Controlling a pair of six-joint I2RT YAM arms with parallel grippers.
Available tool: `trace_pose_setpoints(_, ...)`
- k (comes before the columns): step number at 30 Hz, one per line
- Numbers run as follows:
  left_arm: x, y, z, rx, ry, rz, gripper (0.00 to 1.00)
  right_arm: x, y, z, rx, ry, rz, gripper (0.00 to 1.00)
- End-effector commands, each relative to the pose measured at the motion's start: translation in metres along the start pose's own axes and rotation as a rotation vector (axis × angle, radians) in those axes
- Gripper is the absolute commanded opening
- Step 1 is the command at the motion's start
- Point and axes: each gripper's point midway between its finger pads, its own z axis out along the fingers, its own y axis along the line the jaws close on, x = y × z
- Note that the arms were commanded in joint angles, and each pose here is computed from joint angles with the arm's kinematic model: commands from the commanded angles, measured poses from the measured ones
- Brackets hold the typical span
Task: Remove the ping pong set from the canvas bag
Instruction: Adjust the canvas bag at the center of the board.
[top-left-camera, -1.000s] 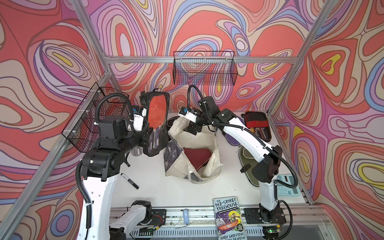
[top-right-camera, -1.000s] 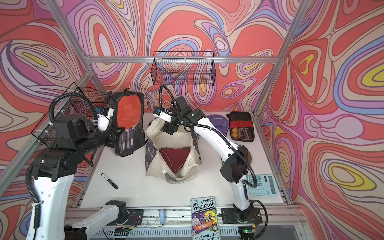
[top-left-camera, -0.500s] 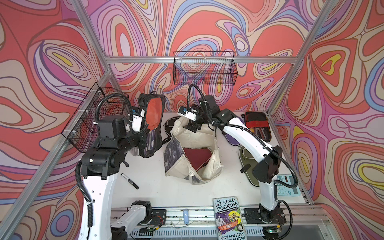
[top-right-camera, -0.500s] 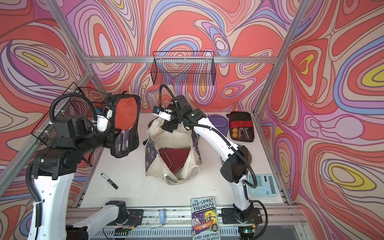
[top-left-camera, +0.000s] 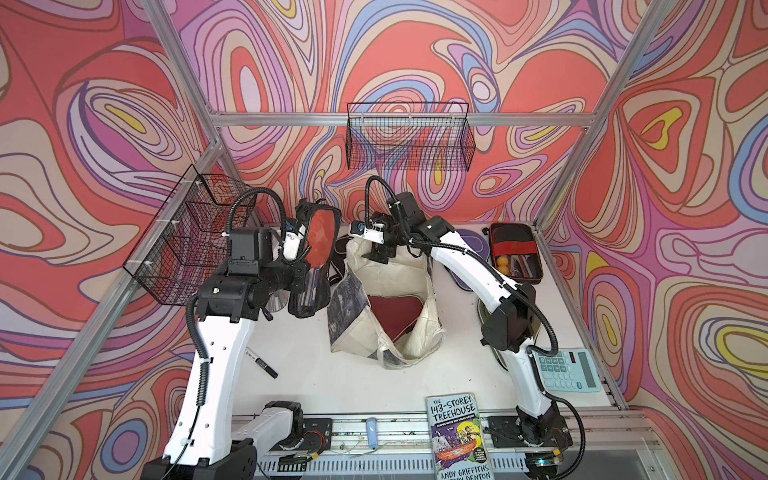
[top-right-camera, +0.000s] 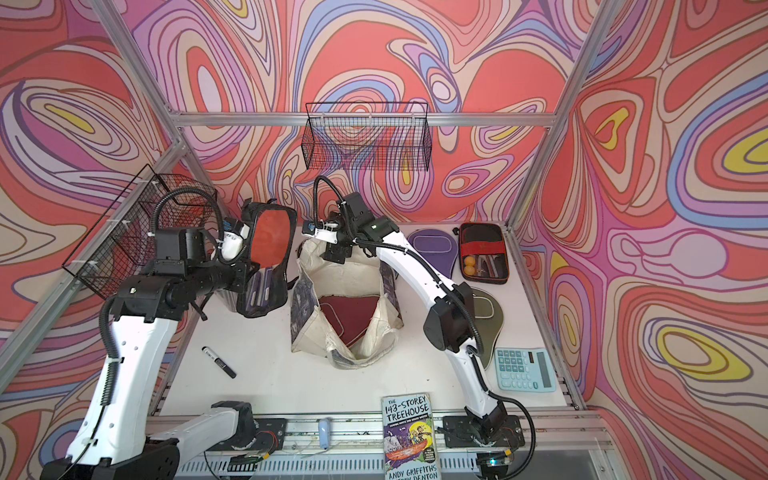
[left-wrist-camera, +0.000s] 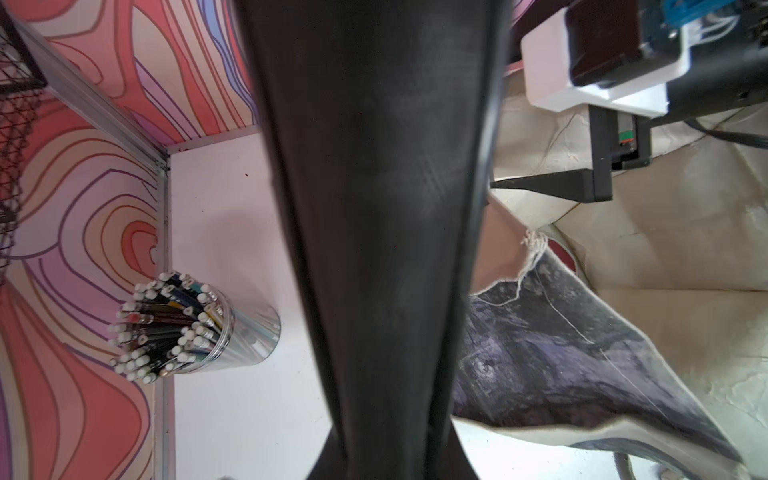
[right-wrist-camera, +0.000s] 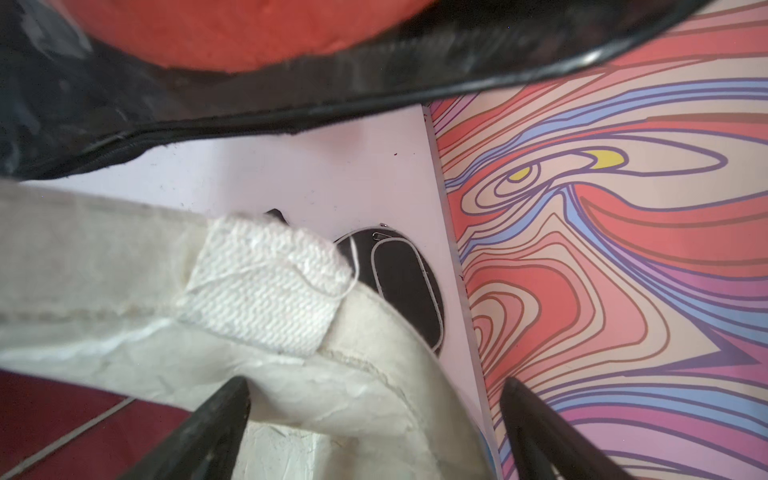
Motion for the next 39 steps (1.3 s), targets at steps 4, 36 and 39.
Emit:
trace_pose_setpoints(4,-0.033,-0.006,-0.005,0.044,-0.138,0.028,0.00,0.010,-0.014,-0.016,0.026,0.013,0.015,0.97)
trace_pose_setpoints(36,-0.008,0.042,0.069,-0.089,-0.004,-0.128,0.00,0.040,0.034,-0.154,0.204,0.067,0.221,0.00)
trace_pose_setpoints(39,-0.008,0.047,0.086,-0.095,0.028,-0.124,0.00,0.045,0.038,-0.158,0.218,0.081,0.233,0.00)
